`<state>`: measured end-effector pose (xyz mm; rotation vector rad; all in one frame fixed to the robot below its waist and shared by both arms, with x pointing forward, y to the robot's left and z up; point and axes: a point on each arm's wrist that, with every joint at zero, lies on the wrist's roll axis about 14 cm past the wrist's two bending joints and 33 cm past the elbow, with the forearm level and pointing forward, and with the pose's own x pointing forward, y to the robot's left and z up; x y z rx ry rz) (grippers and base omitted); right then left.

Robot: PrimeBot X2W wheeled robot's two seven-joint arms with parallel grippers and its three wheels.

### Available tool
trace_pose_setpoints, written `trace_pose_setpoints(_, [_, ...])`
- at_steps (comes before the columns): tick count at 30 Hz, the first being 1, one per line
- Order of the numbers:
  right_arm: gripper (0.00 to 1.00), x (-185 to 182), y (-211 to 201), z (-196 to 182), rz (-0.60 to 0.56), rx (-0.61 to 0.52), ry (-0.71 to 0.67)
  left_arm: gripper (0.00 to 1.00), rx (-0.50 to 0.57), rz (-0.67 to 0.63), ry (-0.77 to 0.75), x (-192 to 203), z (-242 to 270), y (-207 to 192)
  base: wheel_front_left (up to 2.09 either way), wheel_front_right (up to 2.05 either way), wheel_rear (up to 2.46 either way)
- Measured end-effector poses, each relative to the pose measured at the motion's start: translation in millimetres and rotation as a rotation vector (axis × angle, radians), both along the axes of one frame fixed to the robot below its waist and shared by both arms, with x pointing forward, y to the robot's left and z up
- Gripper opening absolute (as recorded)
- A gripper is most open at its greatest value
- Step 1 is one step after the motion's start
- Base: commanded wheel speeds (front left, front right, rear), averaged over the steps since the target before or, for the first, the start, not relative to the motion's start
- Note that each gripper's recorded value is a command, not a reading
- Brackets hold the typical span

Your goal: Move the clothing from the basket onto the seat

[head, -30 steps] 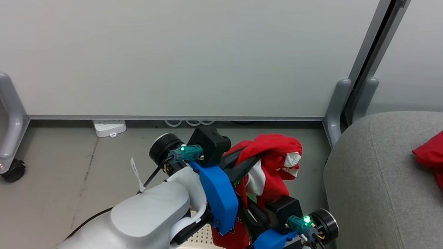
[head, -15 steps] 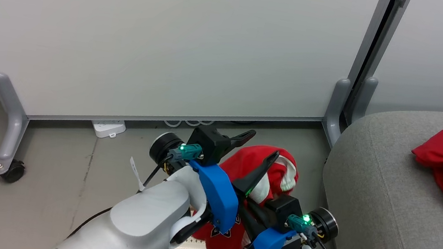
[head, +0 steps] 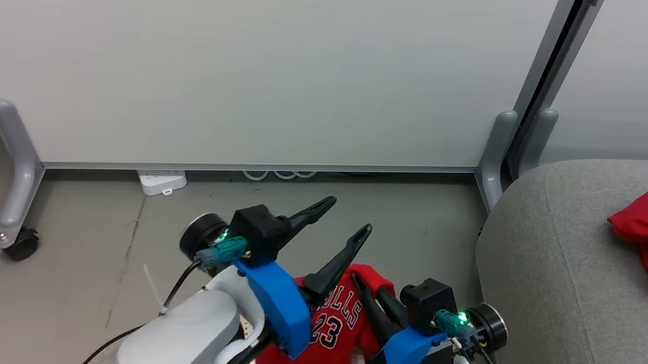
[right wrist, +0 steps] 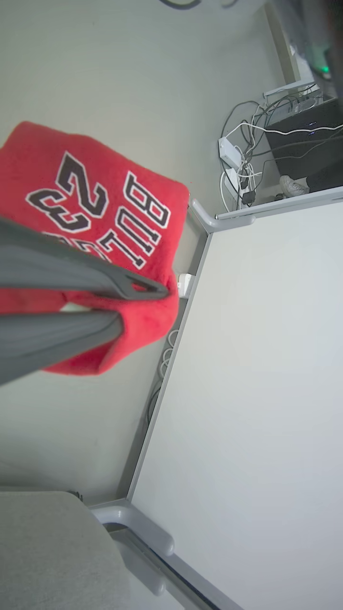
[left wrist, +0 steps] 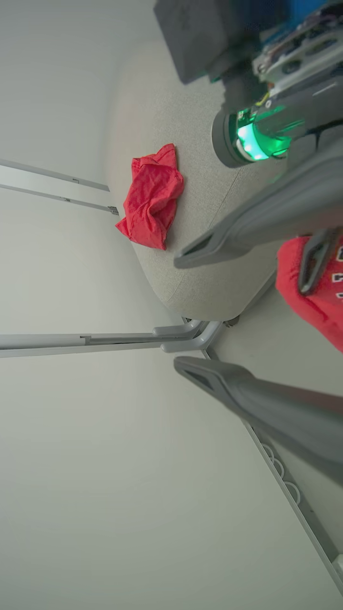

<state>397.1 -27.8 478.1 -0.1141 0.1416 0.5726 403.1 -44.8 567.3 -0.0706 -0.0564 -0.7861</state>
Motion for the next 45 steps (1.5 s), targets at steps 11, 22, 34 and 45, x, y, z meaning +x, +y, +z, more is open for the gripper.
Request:
trace_pose_setpoints(11, [0.00, 11, -10, 9, -0.042, 0.032, -0.028, 1.00, -0.024, 0.135, -0.002, -16, -28, 56, 0.00, 0.00, 0.00])
trace_pose_setpoints(22, [0.00, 16, -13, 17, -0.055, 0.034, -0.054, 1.00, -0.036, 0.299, 0.075, -35, -65, 110, 0.00, 0.00, 0.00])
trace_pose_setpoints(34, [0.00, 15, -13, 17, -0.057, 0.038, -0.053, 1.00, -0.031, 0.340, 0.091, -41, -75, 121, 0.00, 0.00, 0.00])
trace_pose_setpoints(45, [0.00, 12, -37, 14, -0.119, 0.033, -0.044, 1.00, -0.034, 0.261, 0.094, -38, -75, 92, 0.00, 0.00, 0.00])
